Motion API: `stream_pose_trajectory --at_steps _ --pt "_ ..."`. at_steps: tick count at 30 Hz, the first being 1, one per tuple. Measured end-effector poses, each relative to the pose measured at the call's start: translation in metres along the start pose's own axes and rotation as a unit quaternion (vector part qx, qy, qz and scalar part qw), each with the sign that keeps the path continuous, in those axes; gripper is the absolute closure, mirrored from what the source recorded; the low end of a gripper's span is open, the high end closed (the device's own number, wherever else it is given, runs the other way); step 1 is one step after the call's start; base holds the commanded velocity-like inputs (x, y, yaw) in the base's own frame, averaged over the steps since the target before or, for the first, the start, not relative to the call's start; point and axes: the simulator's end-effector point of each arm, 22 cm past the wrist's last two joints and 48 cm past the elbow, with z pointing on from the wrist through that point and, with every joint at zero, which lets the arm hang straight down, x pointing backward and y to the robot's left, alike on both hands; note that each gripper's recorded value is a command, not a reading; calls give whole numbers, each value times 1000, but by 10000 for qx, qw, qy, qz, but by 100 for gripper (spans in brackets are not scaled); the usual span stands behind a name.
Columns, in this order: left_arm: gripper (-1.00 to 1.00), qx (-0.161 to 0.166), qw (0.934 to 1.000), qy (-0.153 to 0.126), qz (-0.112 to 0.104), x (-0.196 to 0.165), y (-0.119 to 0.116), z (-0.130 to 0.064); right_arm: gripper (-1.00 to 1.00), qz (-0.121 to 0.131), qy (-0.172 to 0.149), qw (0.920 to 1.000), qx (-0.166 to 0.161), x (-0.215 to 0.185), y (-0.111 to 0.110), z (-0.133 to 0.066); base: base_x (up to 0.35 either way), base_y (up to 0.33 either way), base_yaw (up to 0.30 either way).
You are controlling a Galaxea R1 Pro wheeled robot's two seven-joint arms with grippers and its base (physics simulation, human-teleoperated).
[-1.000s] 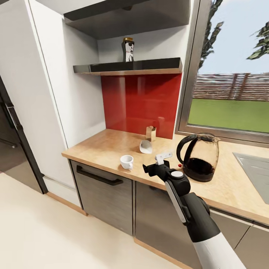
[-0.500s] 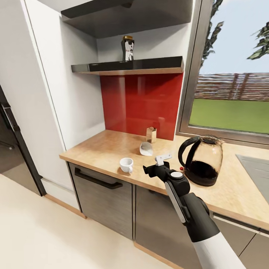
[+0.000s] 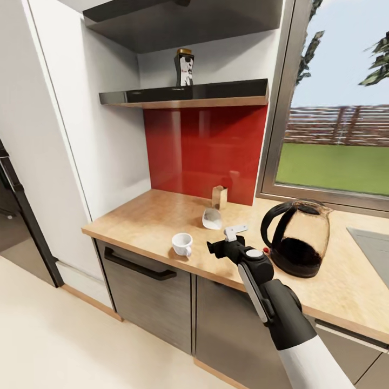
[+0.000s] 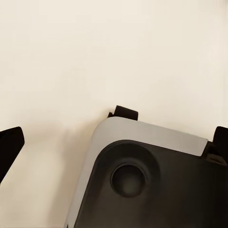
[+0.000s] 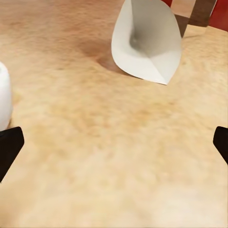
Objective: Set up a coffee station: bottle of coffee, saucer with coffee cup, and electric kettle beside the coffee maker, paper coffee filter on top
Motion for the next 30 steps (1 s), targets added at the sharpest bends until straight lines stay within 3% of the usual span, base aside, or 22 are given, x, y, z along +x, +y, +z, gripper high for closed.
stream_pose_trajectory --at_steps 10,30 --pt "-100 -3 10000 -3 2 0 1 0 -100 269 4 9995 190 1 -25 0 100 23 0" --pt "-100 -8 10000 -3 -5 0 1 0 -100 294 5 9994 206 1 -27 0 80 58 0"
